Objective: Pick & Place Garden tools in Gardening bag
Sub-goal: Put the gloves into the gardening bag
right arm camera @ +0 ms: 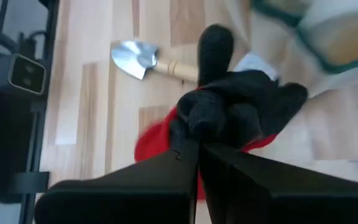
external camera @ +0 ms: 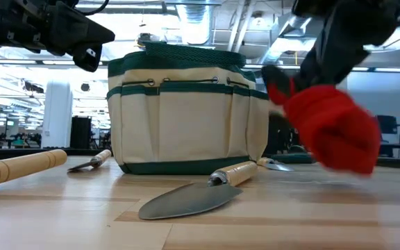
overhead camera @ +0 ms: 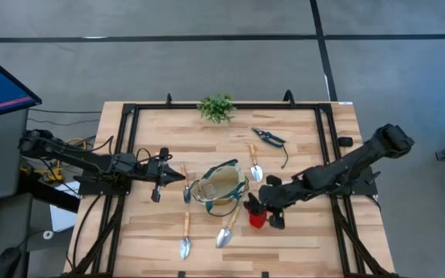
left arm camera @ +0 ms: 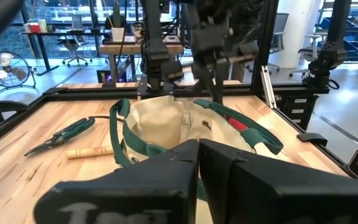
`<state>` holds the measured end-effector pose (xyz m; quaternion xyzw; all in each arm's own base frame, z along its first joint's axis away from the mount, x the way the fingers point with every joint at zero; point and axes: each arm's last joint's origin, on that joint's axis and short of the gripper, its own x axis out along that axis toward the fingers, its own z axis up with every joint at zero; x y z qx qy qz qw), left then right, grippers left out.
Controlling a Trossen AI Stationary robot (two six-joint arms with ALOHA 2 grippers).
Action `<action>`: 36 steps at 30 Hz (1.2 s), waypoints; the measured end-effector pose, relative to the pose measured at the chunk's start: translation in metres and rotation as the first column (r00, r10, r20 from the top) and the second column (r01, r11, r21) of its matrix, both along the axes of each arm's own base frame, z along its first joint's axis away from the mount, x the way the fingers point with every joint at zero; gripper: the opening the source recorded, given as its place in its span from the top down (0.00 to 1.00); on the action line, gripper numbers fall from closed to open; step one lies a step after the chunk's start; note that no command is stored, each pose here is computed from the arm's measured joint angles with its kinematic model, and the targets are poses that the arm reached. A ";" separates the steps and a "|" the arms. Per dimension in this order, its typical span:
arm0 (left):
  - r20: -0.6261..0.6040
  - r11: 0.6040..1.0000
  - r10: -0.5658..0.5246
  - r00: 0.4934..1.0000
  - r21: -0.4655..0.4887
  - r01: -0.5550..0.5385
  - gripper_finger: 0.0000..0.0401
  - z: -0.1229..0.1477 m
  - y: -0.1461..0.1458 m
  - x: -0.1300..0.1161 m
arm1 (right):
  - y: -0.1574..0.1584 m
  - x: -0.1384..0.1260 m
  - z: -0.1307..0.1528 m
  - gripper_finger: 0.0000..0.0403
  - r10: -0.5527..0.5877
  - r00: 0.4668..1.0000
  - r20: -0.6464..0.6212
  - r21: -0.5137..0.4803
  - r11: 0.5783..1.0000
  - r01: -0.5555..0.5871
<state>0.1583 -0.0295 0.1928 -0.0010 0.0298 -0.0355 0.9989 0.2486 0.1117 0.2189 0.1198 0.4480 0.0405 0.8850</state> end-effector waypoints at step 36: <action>0.008 1.000 0.001 1.000 0.006 -0.001 1.00 0.001 0.000 0.000 | -0.042 0.029 0.121 1.00 0.235 0.886 0.401 -0.447 0.894 -0.035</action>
